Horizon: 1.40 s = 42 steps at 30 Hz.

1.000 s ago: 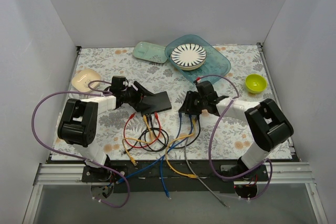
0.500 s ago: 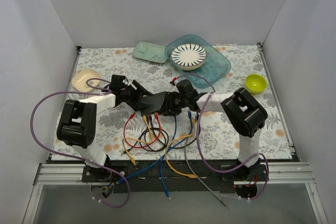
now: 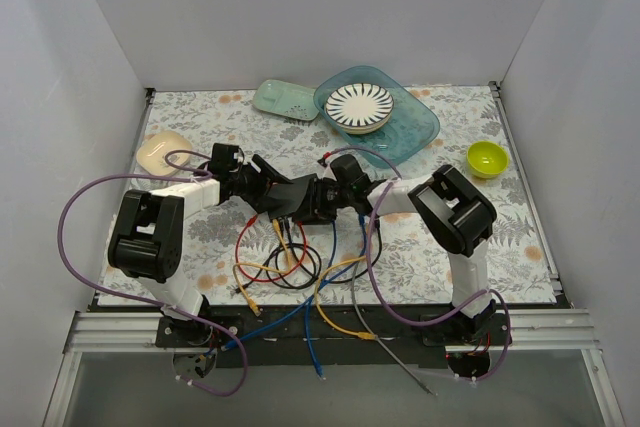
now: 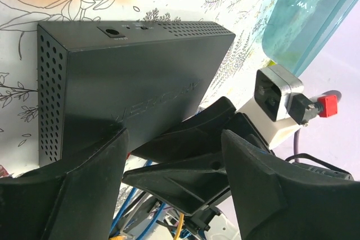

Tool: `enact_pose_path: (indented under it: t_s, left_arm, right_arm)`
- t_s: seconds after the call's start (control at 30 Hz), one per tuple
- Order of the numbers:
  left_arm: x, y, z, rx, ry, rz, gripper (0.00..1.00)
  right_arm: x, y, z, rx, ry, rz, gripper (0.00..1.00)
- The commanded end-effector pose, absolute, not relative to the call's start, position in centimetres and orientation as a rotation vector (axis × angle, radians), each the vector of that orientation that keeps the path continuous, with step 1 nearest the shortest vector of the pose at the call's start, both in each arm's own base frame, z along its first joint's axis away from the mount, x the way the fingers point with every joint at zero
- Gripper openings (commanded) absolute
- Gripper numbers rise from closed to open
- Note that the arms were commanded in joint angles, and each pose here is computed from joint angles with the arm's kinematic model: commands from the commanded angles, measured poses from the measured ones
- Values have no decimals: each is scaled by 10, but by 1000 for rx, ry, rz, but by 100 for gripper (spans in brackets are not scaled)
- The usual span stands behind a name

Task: Pull the plug from the switch port

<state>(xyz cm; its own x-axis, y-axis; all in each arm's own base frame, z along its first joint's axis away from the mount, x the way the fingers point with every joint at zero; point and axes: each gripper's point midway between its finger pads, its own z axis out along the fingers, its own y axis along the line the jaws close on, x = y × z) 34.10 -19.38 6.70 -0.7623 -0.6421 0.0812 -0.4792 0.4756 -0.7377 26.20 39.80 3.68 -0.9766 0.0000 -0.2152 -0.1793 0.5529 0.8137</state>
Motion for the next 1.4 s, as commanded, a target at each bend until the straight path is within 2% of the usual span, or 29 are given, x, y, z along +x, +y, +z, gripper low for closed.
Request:
enact_pose_path:
  t_s: [0.0, 0.2, 0.57, 0.87, 1.07, 1.23, 1.37]
  left_arm:
    - [322, -182, 48, -1009, 2584, -1055, 67]
    - [318, -182, 49, -1006, 2585, -1064, 67]
    - [310, -182, 48, -1001, 2594, -1071, 67]
    - [309, -183, 49, -987, 2598, -1080, 67]
    - [307, -183, 48, -988, 2601, -1082, 67]
    - [307, -183, 48, -981, 2603, -1083, 67]
    - [306, -183, 49, -974, 2601, -1086, 67]
  right_arm:
    - [277, 408, 40, -25, 2559, 1421, 45]
    - [278, 404, 41, 213, 2486, 1541, 42]
    - [293, 400, 42, 400, 2434, 1535, 40]
    - [298, 404, 34, 402, 2461, 1506, 40]
    - [295, 403, 24, 340, 2509, 1455, 35]
    - [295, 403, 21, 371, 2517, 1458, 26]
    - [296, 405, 22, 370, 2521, 1463, 11]
